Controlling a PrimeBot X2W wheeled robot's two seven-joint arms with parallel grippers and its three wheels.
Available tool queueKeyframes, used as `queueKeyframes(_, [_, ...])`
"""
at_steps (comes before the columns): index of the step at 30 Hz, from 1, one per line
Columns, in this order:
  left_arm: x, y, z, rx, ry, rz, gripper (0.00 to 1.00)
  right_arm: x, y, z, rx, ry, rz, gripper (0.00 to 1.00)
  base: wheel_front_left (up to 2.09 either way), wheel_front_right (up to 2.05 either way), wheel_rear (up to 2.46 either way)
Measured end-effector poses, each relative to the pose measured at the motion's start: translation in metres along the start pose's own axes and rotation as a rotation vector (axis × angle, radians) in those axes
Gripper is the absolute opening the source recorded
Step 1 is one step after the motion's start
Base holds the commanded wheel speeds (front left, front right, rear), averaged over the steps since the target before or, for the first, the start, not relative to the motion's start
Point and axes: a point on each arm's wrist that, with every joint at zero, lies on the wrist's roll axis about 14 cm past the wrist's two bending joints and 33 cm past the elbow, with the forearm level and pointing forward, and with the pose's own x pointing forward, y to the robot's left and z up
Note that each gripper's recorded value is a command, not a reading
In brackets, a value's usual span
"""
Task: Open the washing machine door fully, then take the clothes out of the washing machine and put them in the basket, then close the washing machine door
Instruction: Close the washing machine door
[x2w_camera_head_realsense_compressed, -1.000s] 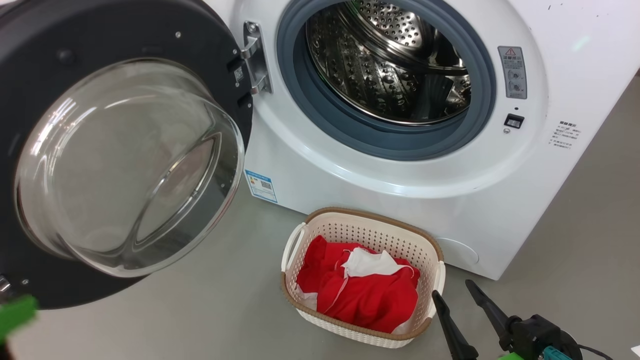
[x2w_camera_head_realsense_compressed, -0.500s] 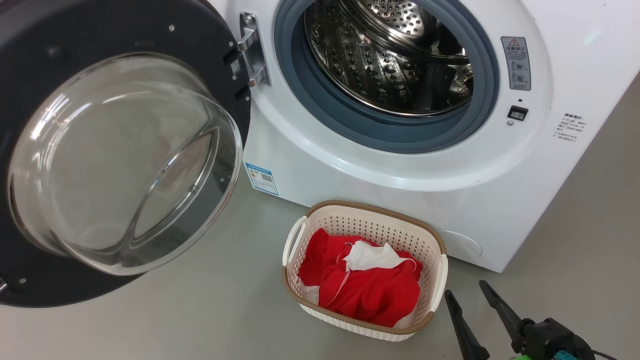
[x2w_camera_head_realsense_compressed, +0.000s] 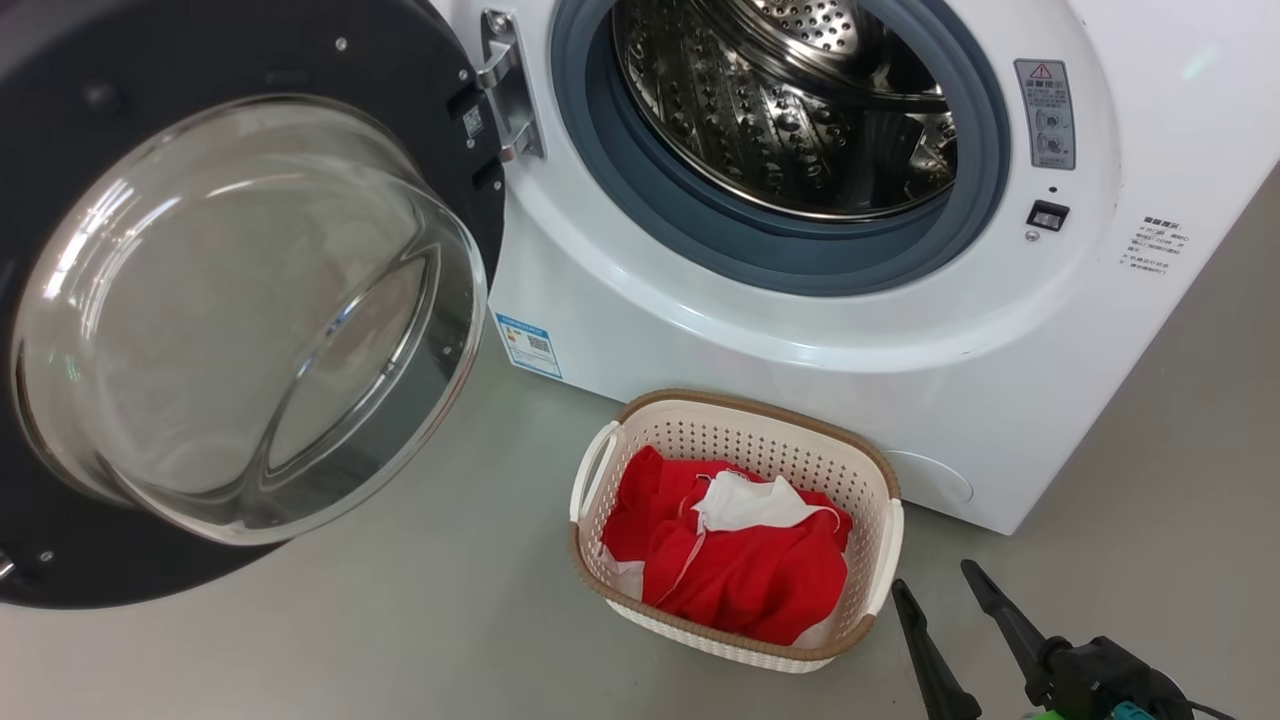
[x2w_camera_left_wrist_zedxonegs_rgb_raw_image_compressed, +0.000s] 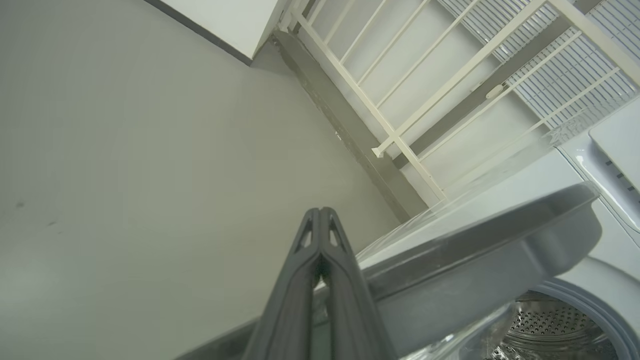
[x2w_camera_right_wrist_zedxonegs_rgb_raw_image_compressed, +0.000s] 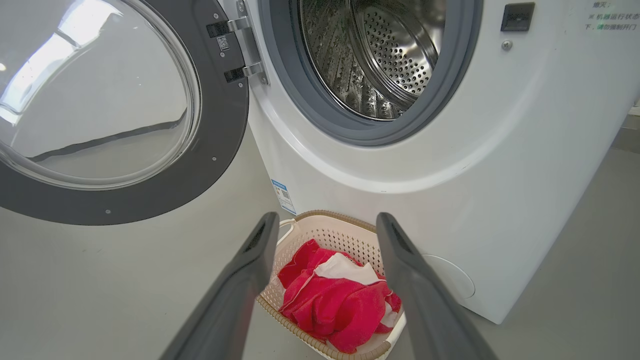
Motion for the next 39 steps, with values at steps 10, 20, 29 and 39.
queueKeyframes(10, [0.002, -0.01, -0.023, -0.014, 0.152, -0.037, 0.0, -0.002, -0.004, 0.001, -0.002, -0.004, -0.013, 1.0, 0.0, 0.0, 0.0])
queueKeyframes(20, [-0.02, -0.019, -0.036, 0.06, 0.293, -0.126, 0.0, -0.007, -0.005, 0.013, -0.02, -0.036, -0.025, 1.0, 0.0, 0.0, 0.0])
queueKeyframes(29, [-0.046, -0.047, -0.085, 0.072, 0.458, -0.306, 0.0, -0.019, -0.008, 0.022, -0.026, -0.065, -0.053, 1.0, 0.0, 0.0, 0.0])
queueKeyframes(39, [-0.077, -0.095, -0.125, 0.099, 0.588, -0.524, 0.0, -0.033, -0.019, 0.027, -0.023, -0.085, -0.104, 1.0, 0.0, 0.0, 0.0])
